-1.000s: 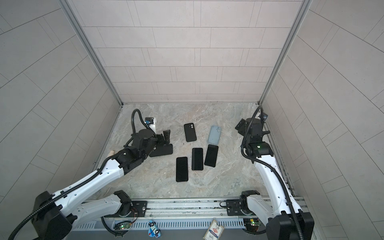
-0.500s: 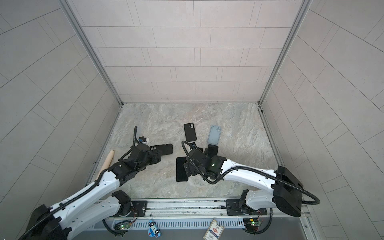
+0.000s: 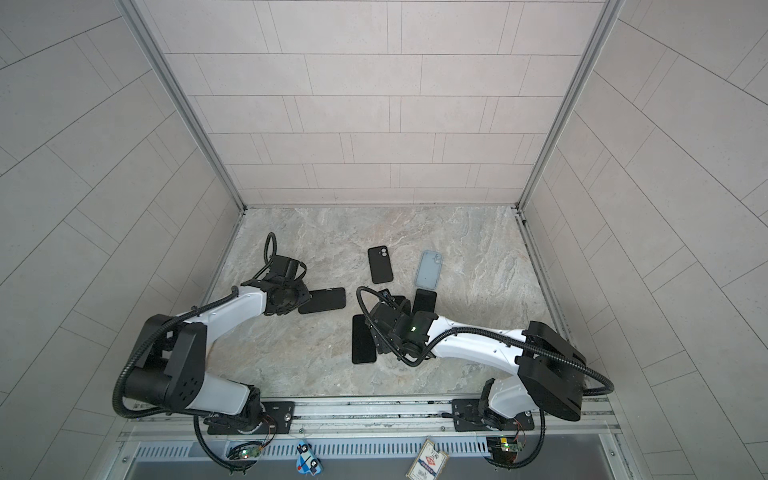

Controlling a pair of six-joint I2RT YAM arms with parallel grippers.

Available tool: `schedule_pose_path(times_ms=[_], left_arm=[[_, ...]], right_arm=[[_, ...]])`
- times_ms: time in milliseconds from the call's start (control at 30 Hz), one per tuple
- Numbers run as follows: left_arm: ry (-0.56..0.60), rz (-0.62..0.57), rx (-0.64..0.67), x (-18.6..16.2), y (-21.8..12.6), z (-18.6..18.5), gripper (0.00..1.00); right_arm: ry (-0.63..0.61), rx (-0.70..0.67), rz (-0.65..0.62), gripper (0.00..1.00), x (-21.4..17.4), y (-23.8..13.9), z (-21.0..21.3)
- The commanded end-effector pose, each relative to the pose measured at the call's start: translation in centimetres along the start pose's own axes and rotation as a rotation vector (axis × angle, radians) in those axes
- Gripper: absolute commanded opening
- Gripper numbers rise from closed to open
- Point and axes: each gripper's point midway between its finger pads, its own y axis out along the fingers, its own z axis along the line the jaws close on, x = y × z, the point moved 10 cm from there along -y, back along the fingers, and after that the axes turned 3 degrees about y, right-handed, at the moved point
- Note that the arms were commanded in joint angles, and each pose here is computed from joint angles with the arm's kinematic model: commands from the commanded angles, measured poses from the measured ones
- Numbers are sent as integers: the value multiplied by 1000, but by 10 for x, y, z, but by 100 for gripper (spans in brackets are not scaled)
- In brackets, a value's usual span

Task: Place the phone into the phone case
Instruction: 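Reach the left gripper to the black case while the right gripper moves over the phones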

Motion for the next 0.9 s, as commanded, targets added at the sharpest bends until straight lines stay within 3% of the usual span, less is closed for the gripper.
schedule_pose_path(times_ms=[0,233,733,867], left_arm=[[-8,54,61,3,8,7,40],[66,91,112,17,13,-1,26],[138,198,108,14,23,-5,26],[158,220,119,19,26,-5,12]], right_arm=[[-7,-32,-34,80,2,-7,3],[13,-18,-76,80,-2,-13,-2],[44,-28,-129,79,-4,-20,-11],[71,-31,-162,79,-6,-26,-17]])
